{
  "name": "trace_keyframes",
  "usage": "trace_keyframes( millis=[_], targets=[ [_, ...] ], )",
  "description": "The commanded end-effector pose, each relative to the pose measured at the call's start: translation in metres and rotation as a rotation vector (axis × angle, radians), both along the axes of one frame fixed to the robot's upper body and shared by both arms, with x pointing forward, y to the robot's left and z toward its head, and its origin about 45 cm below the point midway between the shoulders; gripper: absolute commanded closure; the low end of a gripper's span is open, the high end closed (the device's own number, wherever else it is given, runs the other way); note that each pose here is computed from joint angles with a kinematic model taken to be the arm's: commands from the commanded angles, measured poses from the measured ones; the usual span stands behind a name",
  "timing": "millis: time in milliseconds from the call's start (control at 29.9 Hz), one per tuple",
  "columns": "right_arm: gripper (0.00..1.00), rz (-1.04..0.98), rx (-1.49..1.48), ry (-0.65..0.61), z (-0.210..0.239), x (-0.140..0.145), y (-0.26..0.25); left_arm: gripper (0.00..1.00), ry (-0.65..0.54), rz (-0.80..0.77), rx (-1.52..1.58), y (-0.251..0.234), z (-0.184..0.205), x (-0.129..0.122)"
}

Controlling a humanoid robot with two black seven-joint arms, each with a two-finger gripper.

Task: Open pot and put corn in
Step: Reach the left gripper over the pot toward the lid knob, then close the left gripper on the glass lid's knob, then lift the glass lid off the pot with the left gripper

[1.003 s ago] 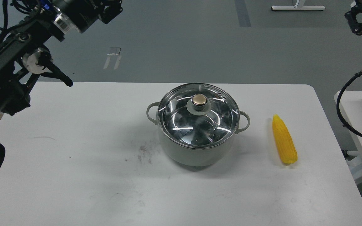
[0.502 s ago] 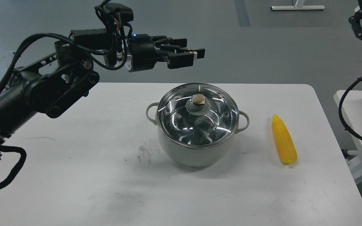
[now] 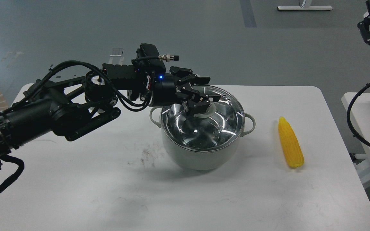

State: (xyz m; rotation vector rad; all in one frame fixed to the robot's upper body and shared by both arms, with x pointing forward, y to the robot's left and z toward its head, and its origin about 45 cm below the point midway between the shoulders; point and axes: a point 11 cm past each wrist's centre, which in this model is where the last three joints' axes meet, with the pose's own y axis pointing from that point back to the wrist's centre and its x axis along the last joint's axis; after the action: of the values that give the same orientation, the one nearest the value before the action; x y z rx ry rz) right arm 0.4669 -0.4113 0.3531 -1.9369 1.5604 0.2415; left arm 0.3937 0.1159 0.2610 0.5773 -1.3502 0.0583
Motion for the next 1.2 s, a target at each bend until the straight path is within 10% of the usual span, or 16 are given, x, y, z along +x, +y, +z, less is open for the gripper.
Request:
trace_keyframes(
  millis=[0,201,368,1171],
  targets=[
    [0.00,0.002,-0.001,-0.002,0.001,0.000,0.001,0.33,0.022,0.001,0.014,0.001,-0.013,-0.004],
    [0.00,0.000,-0.002,0.000,0.000,0.000,0.000,0.34,0.031,0.001,0.020,0.003,-0.018,-0.005],
    [0.00,0.003,0.000,0.001,-0.001,0.000,0.001,0.55,0.047,0.005,0.021,0.005,-0.025,-0.008],
    [0.00,0.001,-0.001,0.001,0.000,0.000,0.000,0.66,0.013,0.002,-0.021,-0.004,-0.012,-0.002]
  ],
)
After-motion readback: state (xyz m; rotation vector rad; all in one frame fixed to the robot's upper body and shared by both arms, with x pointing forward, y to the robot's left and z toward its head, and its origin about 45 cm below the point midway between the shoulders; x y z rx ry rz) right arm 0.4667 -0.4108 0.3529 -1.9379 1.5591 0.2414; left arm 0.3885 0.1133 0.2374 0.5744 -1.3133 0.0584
